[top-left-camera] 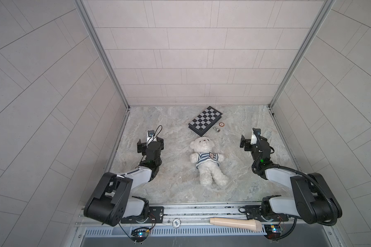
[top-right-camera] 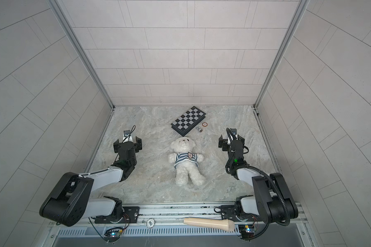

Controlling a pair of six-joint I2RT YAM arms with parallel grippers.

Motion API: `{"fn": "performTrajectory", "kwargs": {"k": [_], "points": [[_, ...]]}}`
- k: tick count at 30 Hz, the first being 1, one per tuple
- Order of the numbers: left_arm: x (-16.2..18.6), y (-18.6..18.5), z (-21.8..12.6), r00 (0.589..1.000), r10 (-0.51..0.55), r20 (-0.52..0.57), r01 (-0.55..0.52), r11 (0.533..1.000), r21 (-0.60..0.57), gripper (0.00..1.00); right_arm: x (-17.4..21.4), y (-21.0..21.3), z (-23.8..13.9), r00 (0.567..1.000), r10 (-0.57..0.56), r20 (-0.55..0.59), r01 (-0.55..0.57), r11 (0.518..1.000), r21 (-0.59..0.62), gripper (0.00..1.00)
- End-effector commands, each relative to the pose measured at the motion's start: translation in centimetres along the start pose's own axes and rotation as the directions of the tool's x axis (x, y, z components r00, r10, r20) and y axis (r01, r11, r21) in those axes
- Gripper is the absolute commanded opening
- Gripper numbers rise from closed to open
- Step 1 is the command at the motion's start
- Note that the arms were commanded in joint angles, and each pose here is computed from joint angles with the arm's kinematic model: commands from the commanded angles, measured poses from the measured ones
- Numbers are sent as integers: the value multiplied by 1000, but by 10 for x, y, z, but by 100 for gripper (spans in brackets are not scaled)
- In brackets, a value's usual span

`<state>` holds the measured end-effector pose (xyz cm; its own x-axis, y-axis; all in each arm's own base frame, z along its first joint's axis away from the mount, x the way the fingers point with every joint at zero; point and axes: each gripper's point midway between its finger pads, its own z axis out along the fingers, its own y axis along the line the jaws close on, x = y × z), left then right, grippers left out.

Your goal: Dress the teddy bear

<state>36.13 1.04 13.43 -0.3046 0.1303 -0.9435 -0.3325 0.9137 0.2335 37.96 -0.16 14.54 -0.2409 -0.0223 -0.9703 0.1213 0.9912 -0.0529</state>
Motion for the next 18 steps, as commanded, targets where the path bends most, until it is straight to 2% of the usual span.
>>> {"fn": "performTrajectory", "kwargs": {"k": [1, 4, 7, 11, 14, 18], "points": [[-16, -2, 7, 995, -69, 76, 66, 997, 47, 100, -12, 0, 5, 1000, 13, 11, -13, 1000, 1, 100], [-7, 5, 9, 988, -119, 94, 115, 992, 42, 100, -10, 3, 2, 1000, 8, 6, -8, 1000, -22, 100], [-4, 3, 13, 991, -111, 78, 108, 993, 44, 100, -9, 1, 0, 1000, -5, 10, 5, 1000, -12, 100], [-1, 1, 17, 991, -113, 64, 110, 993, 52, 100, -2, -18, -6, 998, -61, -20, 63, 994, 90, 100], [2, 5, 22, 991, -129, 44, 127, 991, 53, 100, 16, -22, -2, 992, -100, -73, 107, 988, 109, 100], [3, 5, 25, 990, -139, 35, 137, 989, 56, 100, 31, -18, 6, 998, -66, -9, 67, 993, 100, 100]]}}
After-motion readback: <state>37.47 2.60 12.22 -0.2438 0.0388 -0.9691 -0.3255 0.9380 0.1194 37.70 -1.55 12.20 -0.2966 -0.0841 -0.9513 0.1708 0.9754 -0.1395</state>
